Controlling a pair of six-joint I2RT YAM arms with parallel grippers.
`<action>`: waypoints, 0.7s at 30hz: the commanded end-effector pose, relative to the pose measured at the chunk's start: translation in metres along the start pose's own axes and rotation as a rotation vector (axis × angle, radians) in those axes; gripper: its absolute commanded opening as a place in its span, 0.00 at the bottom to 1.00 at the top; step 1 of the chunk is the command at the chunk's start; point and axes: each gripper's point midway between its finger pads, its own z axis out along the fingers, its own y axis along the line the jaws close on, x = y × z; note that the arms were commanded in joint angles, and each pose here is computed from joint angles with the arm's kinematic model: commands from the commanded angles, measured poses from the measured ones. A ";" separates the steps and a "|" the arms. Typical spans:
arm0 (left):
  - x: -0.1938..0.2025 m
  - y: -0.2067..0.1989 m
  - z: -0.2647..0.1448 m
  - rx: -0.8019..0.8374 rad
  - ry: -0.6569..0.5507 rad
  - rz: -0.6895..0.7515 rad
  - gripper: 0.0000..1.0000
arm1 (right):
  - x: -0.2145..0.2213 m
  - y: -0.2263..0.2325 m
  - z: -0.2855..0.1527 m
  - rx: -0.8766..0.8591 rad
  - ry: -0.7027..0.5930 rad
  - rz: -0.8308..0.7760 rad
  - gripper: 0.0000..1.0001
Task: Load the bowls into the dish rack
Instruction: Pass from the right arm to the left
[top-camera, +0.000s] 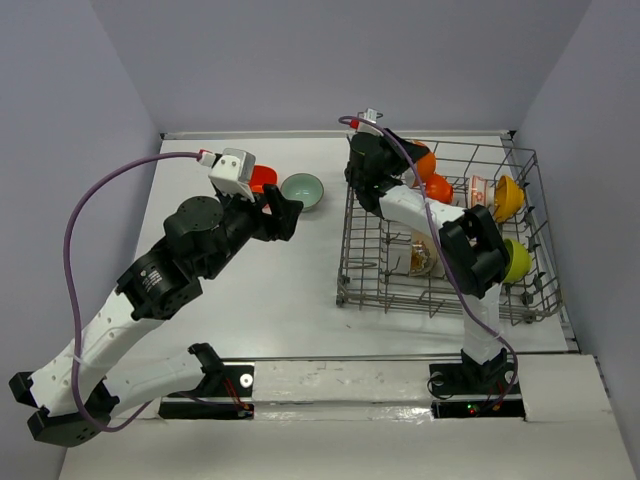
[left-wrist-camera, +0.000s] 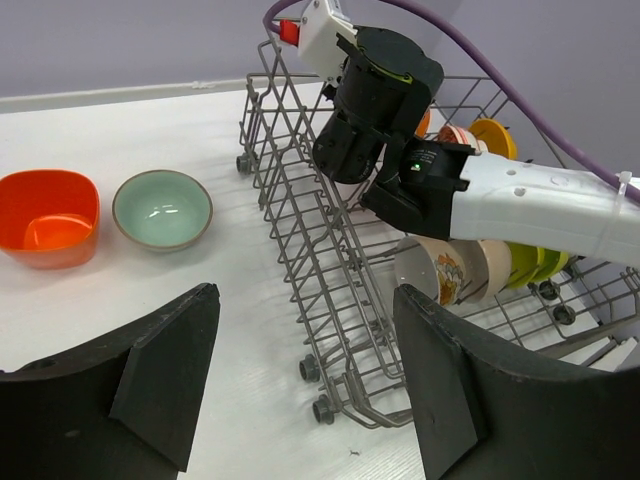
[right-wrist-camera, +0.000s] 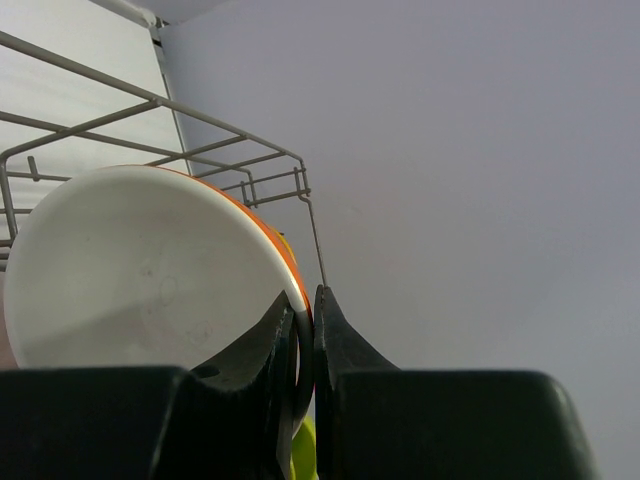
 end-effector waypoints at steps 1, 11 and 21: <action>-0.004 -0.003 0.003 0.021 -0.020 0.011 0.79 | 0.029 -0.002 -0.008 0.051 0.133 -0.008 0.01; -0.001 -0.003 0.006 0.017 -0.014 0.012 0.79 | 0.032 -0.010 -0.009 0.049 0.135 0.091 0.01; 0.004 -0.001 0.010 0.008 0.002 0.016 0.79 | 0.020 -0.054 -0.022 0.027 0.106 0.323 0.01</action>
